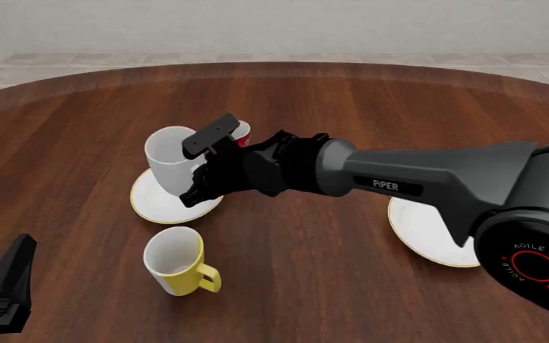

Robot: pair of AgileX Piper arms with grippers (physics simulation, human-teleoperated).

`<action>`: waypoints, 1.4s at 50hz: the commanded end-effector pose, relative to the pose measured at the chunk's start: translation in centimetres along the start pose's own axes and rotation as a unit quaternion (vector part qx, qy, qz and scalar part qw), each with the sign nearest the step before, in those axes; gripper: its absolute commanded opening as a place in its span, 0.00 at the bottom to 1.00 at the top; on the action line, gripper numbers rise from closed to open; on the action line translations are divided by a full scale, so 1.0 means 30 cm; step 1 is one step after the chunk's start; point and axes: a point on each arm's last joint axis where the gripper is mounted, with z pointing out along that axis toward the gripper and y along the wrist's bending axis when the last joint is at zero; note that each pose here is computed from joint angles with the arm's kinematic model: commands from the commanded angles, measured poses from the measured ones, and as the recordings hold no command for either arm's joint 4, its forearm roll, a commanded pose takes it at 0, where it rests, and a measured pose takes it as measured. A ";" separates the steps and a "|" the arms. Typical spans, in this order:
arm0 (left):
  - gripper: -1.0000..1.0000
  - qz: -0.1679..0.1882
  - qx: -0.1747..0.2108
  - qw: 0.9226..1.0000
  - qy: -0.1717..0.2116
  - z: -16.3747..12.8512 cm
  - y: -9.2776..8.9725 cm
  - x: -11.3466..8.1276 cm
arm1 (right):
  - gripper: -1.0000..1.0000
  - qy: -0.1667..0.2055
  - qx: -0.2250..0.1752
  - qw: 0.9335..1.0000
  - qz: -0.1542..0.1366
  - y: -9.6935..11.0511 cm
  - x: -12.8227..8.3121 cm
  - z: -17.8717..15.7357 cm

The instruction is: Put the white mug on the left plate.

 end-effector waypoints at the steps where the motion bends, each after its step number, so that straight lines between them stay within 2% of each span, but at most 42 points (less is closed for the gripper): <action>1: 1.00 0.000 0.000 1.000 0.000 0.000 0.000 0.000 | 0.00 -0.001 0.000 1.000 0.004 0.000 -0.003 0.014; 53: 1.00 0.000 0.000 1.000 0.000 0.000 0.000 0.000 | 0.00 0.012 0.007 1.000 0.012 -0.033 0.013 0.096; 70: 1.00 0.000 0.000 1.000 0.000 0.000 0.000 0.000 | 0.00 0.014 0.005 1.000 0.015 -0.021 0.023 0.108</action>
